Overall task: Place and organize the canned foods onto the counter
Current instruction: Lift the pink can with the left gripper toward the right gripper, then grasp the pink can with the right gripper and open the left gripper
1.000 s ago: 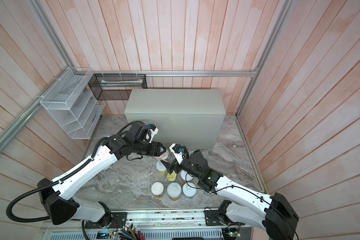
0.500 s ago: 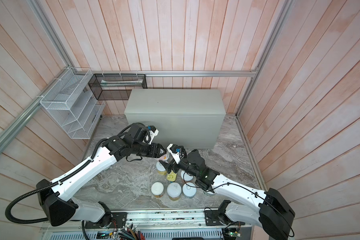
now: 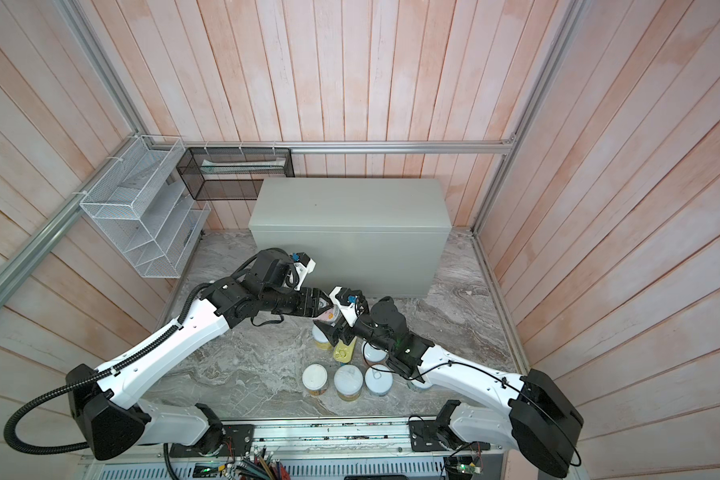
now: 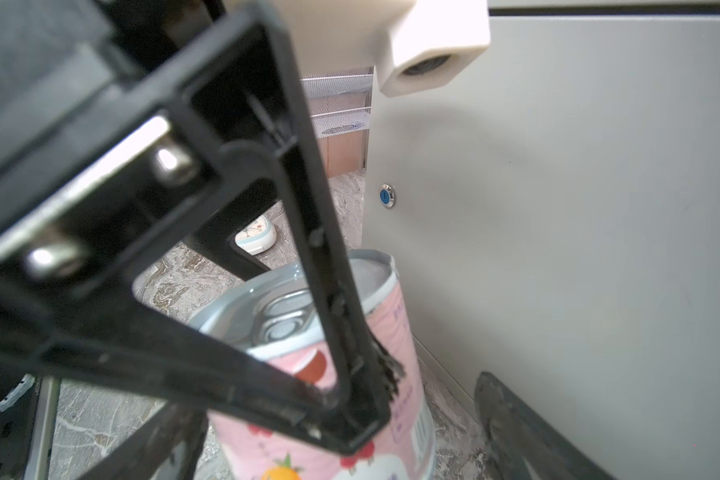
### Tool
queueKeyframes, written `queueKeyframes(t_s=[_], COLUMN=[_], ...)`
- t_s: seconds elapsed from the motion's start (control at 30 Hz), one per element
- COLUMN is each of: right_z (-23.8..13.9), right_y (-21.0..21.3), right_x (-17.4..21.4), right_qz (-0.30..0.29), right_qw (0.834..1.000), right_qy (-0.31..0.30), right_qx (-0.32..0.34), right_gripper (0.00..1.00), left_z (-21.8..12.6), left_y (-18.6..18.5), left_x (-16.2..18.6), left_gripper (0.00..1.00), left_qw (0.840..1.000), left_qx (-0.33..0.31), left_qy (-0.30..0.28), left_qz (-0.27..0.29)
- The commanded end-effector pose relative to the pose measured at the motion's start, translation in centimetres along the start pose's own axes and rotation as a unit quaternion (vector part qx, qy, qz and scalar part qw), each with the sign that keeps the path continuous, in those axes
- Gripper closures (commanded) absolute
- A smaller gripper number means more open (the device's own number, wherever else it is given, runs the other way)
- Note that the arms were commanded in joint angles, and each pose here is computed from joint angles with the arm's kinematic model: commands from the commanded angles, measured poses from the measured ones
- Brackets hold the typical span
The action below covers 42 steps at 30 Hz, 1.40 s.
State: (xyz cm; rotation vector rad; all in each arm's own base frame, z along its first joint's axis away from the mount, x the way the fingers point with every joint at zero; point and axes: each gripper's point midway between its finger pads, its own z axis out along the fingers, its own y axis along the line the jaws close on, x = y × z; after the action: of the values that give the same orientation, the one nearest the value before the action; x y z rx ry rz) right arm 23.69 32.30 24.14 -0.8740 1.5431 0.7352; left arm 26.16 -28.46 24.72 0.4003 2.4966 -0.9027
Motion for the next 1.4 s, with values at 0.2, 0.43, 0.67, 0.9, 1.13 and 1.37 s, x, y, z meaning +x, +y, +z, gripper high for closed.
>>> queueKeyframes(t_s=[0.2, 0.43, 0.67, 0.9, 1.13, 1.37], right_z=[0.9, 1.3, 1.1, 1.0, 0.7, 0.6], right_y=[-0.7, -0.6, -0.4, -0.2, -0.3, -0.6], right_x=[-2.7, -2.6, -2.8, -3.1, -3.1, -3.0], right_qz=[-0.010, -0.008, 0.004, 0.006, 0.011, 0.018], right_qw=[0.999, 0.999, 0.998, 0.998, 0.997, 0.997], right_qy=[-0.041, -0.042, -0.059, -0.067, -0.071, -0.073], right_qx=[0.013, 0.008, 0.004, -0.002, 0.001, 0.010], right_gripper=[0.02, 0.02, 0.10, 0.24, 0.31, 0.33], left_z=[-0.8, -0.8, -0.6, -0.2, -0.1, 0.1], left_y=[-1.7, -1.8, -1.7, -1.4, -1.3, -0.9], left_x=[-0.1, -0.1, 0.1, 0.3, 0.3, 0.3], left_gripper=[0.42, 0.42, 0.42, 0.42, 0.42, 0.29], left_qw=[0.999, 0.999, 0.999, 0.999, 0.999, 0.999], left_qx=[0.038, 0.041, 0.042, 0.041, 0.042, 0.037], left_qy=[-0.008, -0.007, -0.004, 0.000, -0.003, -0.008], left_qz=[0.009, 0.008, 0.005, -0.001, -0.008, -0.015])
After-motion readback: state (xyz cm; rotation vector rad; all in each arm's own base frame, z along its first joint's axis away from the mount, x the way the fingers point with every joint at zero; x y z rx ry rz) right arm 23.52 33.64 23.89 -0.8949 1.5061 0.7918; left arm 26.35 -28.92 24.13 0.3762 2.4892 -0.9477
